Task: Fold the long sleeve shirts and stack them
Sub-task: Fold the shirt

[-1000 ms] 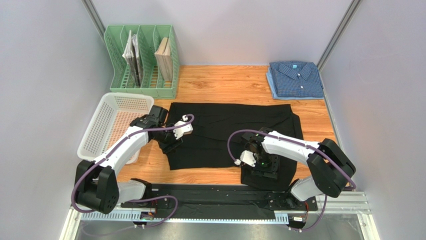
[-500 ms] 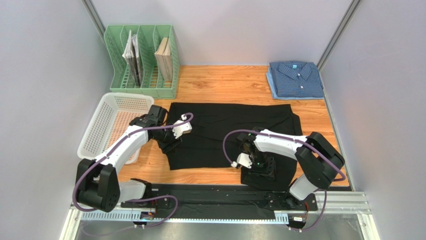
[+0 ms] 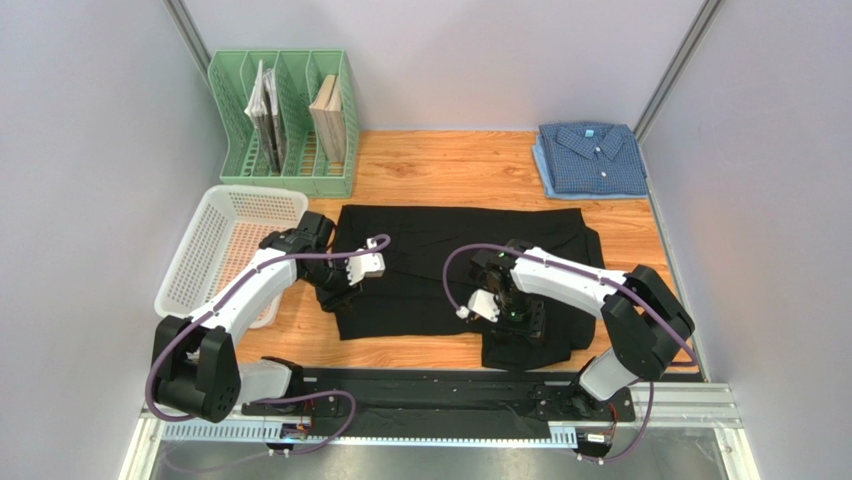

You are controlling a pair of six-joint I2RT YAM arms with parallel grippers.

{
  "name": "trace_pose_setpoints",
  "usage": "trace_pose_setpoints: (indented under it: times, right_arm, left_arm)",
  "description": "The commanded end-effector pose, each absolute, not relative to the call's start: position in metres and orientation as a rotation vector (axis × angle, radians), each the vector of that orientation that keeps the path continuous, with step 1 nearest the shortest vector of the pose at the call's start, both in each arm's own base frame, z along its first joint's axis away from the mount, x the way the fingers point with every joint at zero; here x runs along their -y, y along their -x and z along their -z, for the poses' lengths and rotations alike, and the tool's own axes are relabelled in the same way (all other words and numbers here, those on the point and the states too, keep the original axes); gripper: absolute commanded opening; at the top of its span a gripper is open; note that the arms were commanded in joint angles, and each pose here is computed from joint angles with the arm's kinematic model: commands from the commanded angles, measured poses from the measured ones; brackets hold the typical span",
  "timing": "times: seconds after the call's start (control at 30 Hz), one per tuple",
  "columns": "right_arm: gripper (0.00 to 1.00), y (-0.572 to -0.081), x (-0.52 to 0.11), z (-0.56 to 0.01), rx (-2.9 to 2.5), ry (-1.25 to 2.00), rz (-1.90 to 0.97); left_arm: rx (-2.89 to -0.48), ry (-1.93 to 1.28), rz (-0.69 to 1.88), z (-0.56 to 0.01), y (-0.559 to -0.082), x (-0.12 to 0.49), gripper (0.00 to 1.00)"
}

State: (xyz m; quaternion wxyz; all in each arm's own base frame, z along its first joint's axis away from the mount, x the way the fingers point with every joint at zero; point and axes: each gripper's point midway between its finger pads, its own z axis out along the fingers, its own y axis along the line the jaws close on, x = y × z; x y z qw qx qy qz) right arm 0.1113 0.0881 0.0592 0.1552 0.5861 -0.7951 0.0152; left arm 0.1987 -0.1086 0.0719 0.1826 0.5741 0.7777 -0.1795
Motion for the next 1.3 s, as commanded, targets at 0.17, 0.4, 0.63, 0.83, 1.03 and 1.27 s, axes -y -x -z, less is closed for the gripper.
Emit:
trace_pose_setpoints:
  times: [0.17,0.4,0.63,0.83,1.03,1.27]
  right_arm:
    - [0.0,-0.159,-0.078,-0.091,2.39,-1.693,-0.149]
    - [0.0,-0.175,-0.073,-0.103,2.448,-1.681,-0.172]
    - [0.0,-0.178,-0.075,-0.108,2.469,-1.682,-0.17]
    - [0.0,-0.177,-0.077,-0.112,2.507,-1.673,-0.154]
    - [0.0,-0.178,-0.074,-0.124,2.542,-1.688,-0.172]
    - [0.0,-0.197,-0.068,-0.145,2.571,-1.739,-0.243]
  left_arm:
    - [-1.962,-1.953,0.412,-0.052,-0.176,0.118,0.52]
    - [-1.959,-2.146,0.326,-0.028,-0.159,0.109,0.52]
    - [-1.927,-2.28,0.278,-0.007,-0.141,0.111,0.52]
    - [-1.94,-2.266,0.217,-0.003,-0.143,0.11,0.41]
    - [-1.973,-2.197,0.188,-0.014,-0.15,0.11,0.0]
    - [-1.972,-2.049,0.325,-0.066,-0.17,0.123,0.0]
